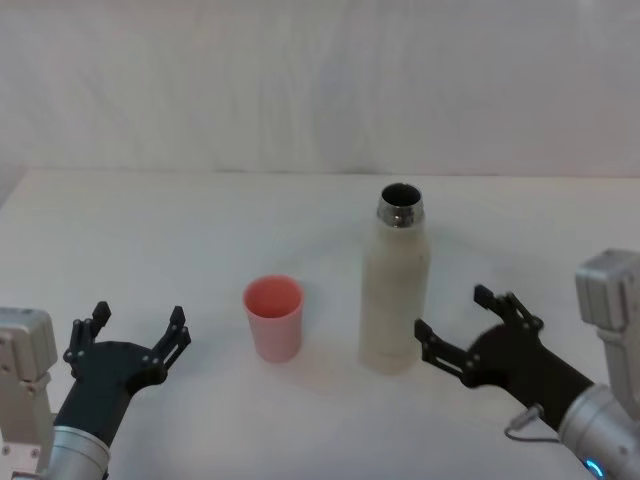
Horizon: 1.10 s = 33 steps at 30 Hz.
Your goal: Grasp the thermos with one hand and pour water into the cup lid.
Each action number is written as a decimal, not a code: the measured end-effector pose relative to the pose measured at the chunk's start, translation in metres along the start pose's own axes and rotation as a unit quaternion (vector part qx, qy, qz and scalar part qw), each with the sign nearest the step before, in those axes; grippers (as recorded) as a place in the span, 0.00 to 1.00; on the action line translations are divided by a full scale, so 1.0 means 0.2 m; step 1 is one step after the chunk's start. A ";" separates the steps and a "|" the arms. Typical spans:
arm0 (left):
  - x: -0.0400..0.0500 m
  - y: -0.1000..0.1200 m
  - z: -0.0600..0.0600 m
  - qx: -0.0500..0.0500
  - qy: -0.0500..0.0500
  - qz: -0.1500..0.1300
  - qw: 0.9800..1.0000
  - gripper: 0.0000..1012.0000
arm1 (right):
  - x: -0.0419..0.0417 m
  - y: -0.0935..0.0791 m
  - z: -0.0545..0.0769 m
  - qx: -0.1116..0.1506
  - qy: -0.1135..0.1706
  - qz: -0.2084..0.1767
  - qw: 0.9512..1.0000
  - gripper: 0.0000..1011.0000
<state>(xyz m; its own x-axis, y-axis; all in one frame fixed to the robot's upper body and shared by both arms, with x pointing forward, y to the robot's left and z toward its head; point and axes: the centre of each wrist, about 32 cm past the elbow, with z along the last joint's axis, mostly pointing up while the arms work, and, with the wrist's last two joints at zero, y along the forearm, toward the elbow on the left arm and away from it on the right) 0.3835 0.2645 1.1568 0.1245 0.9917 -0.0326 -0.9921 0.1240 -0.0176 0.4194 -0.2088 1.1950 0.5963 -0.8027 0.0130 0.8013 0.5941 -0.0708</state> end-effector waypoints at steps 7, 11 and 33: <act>0.000 0.00 0.00 0.000 0.000 0.000 1.000 0.99 | -0.031 -0.11 -0.06 0.007 0.002 -0.012 1.000 0.99; 0.000 0.00 0.00 0.000 0.000 0.000 1.000 0.99 | -0.059 -0.15 -0.09 0.011 0.003 -0.014 1.000 0.99; 0.000 0.00 0.00 0.000 0.000 0.000 1.000 0.99 | -0.108 -0.15 -0.15 0.011 0.020 -0.008 1.000 0.99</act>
<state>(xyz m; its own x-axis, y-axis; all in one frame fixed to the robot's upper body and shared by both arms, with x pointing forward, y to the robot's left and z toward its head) 0.3835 0.2645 1.1568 0.1245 0.9917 -0.0327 -0.9921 0.1239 -0.0175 0.3814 -0.2105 1.1665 0.5808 -0.8137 -0.0250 0.8123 0.5813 -0.0480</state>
